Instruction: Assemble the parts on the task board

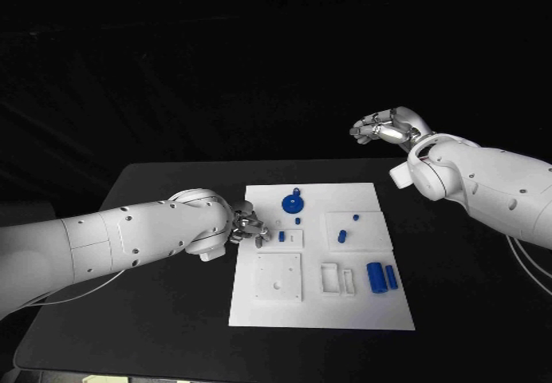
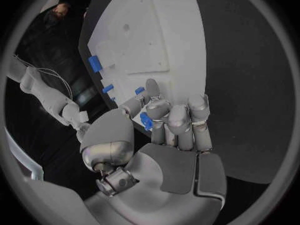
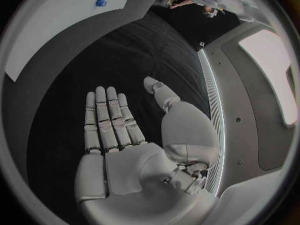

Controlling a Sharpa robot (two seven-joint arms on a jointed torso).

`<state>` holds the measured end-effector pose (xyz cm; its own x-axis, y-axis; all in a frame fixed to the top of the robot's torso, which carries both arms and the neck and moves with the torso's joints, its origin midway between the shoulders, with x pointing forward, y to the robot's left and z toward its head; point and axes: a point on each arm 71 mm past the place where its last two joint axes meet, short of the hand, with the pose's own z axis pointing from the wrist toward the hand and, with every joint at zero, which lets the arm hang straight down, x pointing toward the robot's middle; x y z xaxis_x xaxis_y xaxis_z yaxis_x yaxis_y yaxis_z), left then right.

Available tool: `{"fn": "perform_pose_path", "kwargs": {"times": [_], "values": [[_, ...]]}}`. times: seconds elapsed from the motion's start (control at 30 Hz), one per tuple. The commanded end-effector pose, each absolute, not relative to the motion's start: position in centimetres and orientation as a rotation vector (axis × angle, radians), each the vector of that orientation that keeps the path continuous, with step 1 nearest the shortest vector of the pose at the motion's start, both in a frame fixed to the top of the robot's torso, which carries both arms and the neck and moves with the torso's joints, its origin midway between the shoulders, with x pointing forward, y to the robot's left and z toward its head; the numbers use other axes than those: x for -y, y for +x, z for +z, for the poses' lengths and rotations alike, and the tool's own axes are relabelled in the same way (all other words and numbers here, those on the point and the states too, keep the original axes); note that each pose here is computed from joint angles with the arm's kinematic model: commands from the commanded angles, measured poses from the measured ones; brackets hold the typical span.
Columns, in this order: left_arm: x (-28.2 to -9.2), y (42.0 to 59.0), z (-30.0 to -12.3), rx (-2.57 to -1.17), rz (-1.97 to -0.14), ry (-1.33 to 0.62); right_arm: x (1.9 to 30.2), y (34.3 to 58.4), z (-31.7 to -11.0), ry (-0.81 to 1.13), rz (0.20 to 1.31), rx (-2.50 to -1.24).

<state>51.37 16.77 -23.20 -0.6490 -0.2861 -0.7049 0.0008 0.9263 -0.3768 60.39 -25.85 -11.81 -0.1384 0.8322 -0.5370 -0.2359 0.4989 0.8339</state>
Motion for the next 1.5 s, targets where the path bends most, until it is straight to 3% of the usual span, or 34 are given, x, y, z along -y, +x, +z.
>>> {"fn": "perform_pose_path", "kwargs": {"times": [0.03, 1.5], "values": [[-16.54, 51.25, -23.22, -2.256, -0.462, -0.197, 25.71, 60.40, -11.76, 0.550, 1.018, -1.424], [-16.73, 51.22, -23.24, -2.266, -0.470, -0.206, 25.67, 60.40, -11.79, 0.550, 1.019, -1.427]]}}
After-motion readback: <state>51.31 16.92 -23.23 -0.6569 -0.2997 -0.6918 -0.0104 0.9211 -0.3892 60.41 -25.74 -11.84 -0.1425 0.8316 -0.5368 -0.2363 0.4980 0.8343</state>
